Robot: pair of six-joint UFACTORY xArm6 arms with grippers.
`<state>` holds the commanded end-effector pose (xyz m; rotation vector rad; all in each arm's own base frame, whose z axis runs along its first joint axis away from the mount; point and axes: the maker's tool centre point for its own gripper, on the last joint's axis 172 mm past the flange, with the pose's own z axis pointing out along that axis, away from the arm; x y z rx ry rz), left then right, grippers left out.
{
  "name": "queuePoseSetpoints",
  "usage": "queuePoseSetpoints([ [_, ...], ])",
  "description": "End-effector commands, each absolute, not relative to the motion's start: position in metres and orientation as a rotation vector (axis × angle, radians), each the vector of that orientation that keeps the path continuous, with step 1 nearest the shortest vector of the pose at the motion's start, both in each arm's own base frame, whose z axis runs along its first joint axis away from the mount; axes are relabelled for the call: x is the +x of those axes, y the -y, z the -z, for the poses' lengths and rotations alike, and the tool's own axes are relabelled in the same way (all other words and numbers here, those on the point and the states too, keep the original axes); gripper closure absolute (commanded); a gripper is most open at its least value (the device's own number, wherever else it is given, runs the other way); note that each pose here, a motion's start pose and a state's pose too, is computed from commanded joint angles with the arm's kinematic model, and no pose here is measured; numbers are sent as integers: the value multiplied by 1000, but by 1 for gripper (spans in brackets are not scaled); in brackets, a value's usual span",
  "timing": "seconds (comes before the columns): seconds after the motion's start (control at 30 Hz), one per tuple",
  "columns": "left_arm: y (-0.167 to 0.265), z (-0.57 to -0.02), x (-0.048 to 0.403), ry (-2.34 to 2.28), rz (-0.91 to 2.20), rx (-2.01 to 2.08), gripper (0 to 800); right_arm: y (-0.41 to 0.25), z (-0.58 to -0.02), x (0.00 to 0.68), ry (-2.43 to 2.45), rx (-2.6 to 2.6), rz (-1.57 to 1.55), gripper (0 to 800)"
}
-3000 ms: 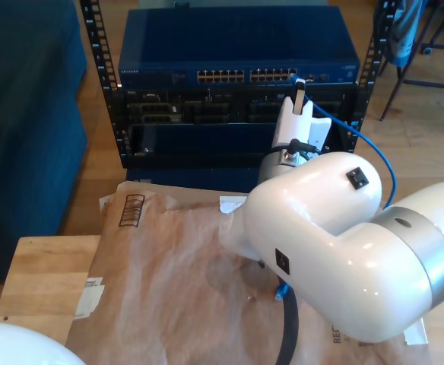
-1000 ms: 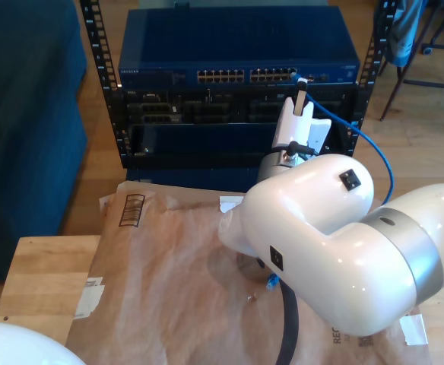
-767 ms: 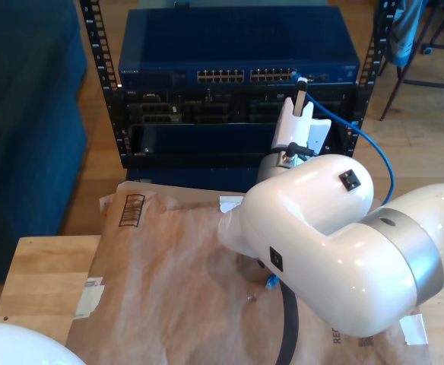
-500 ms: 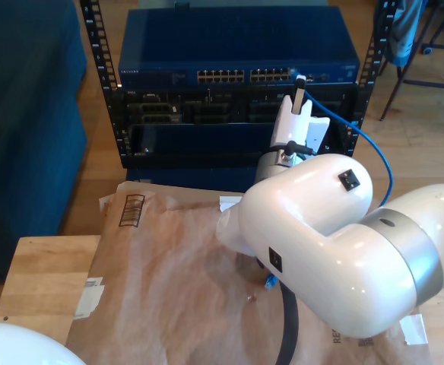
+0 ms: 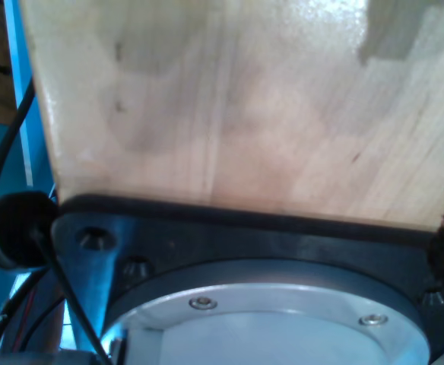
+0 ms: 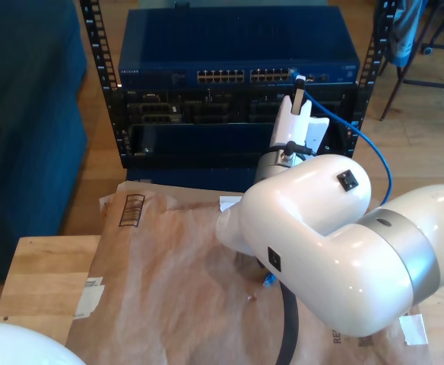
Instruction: Grab the cable and plug it in
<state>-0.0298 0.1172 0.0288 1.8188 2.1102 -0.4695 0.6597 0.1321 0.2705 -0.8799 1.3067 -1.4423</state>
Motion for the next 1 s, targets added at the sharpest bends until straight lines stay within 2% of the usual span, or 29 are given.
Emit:
queuePoseSetpoints([
  [1.0, -117, -29, -30, -2109, 471, 1818, 1, -130, -269, 664, -1308, -880, 1443, 800],
])
